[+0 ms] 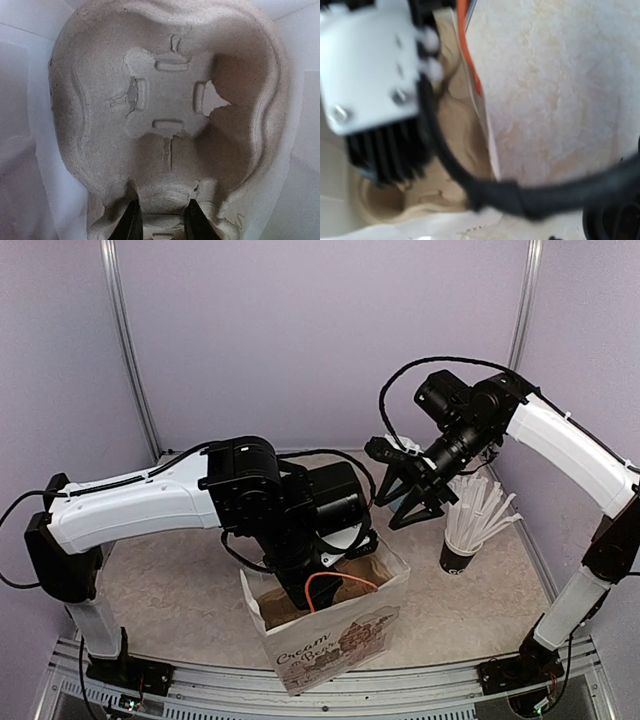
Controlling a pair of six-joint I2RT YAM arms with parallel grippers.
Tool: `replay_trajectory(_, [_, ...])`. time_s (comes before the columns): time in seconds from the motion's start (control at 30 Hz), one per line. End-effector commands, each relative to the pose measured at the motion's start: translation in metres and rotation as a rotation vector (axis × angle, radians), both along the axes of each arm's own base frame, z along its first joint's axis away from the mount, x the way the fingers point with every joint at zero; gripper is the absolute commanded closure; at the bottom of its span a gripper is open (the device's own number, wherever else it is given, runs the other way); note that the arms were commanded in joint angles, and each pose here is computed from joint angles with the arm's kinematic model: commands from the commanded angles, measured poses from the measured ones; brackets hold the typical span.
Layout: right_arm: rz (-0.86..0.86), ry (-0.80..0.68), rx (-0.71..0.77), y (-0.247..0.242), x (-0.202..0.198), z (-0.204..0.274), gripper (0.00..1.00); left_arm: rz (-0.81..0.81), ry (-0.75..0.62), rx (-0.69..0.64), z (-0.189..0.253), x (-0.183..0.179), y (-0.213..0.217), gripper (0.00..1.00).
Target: Pack the takeout coffee
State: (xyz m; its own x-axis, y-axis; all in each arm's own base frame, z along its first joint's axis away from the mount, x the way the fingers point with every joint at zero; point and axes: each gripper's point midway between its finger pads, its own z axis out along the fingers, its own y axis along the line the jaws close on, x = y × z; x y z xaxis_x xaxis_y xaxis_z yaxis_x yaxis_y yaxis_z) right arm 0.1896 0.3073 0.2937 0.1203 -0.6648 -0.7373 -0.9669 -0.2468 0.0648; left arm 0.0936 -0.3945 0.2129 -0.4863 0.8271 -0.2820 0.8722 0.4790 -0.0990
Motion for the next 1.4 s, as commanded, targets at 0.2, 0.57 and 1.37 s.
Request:
replay_trajectory(0.2, [0.026, 0.002, 0.064, 0.001, -0.005, 0.018, 0.43, 0.023, 0.016, 0.107, -0.032, 0.012, 0.013, 0.78])
replay_trajectory(0.57, [0.026, 0.004, 0.056, 0.002, -0.001, 0.012, 0.43, 0.051, 0.021, 0.108, -0.04, 0.016, -0.001, 0.73])
replay_trajectory(1.37, [0.008, -0.007, 0.057, -0.001, 0.006, 0.012, 0.43, 0.134, -0.082, 0.008, -0.001, 0.031, -0.016, 0.61])
